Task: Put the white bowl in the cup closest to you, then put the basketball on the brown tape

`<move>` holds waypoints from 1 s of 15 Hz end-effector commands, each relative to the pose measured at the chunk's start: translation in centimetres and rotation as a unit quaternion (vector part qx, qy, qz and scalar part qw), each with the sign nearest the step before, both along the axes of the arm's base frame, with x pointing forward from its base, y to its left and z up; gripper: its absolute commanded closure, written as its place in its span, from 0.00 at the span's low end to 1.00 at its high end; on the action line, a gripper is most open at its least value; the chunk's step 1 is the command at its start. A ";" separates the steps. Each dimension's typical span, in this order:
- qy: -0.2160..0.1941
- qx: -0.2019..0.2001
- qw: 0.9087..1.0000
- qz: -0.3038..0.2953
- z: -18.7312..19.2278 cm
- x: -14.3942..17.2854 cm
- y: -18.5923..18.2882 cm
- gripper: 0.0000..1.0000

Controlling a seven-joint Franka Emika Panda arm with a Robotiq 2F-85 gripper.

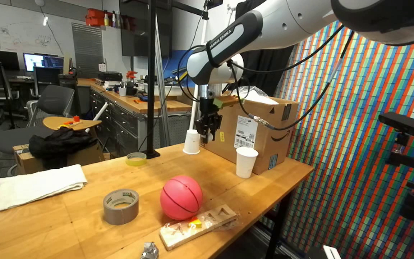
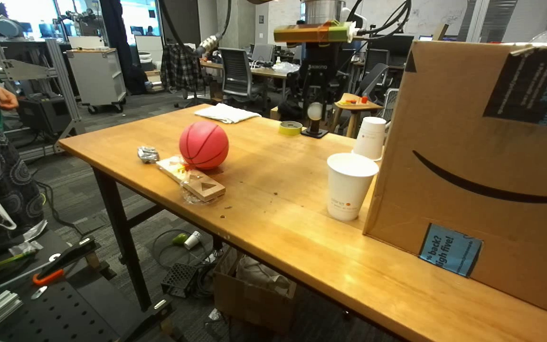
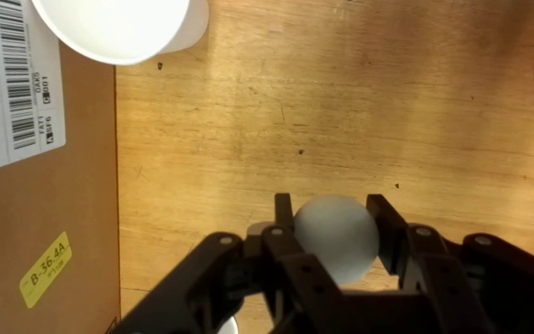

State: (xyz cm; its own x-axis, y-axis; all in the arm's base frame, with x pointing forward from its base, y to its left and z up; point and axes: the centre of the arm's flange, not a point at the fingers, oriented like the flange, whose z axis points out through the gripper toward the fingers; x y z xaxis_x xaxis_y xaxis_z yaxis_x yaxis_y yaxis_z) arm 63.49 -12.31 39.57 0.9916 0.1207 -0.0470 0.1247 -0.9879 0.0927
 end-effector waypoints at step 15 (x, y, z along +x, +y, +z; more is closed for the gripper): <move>-0.011 -0.057 0.998 0.022 1.7 0.0 -0.9 0.80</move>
